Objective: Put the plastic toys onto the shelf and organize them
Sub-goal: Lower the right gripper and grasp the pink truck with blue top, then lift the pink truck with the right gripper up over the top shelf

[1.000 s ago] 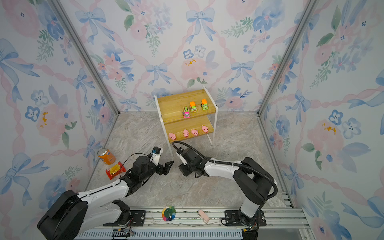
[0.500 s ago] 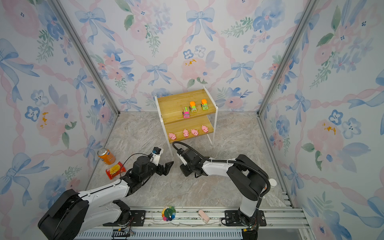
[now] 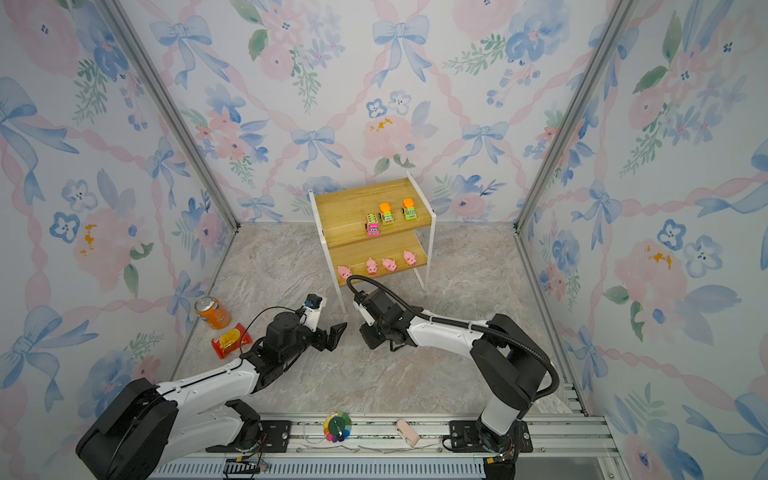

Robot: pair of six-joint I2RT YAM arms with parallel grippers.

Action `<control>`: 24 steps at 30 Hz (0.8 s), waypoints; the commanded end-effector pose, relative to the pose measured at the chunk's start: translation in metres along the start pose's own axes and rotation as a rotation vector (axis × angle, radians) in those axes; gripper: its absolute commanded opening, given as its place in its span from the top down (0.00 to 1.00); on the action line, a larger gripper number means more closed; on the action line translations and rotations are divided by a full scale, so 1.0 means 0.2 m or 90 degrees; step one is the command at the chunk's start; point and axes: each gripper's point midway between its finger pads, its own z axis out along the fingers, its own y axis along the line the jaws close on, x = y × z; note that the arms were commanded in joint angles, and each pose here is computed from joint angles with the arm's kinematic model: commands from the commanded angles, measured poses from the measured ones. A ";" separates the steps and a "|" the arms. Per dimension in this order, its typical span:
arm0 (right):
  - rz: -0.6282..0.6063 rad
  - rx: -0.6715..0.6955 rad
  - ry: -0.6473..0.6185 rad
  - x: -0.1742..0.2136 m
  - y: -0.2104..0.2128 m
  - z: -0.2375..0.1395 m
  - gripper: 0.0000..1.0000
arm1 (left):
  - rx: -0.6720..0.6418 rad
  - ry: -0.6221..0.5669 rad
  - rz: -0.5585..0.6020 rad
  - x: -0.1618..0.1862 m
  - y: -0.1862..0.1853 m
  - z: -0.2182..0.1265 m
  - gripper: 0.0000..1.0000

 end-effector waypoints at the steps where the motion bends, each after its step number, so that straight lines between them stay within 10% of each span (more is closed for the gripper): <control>1: -0.024 -0.003 0.003 -0.08 0.11 -0.28 0.76 | -0.003 0.011 0.010 0.03 0.01 -0.01 0.02; 13: -0.058 0.080 -0.195 -0.68 0.17 -1.17 0.74 | 0.000 0.011 0.011 0.03 0.00 -0.01 0.02; 24: 0.034 0.163 -0.372 -1.19 -0.05 -1.36 0.74 | 0.004 -0.003 0.011 0.01 -0.01 -0.03 0.02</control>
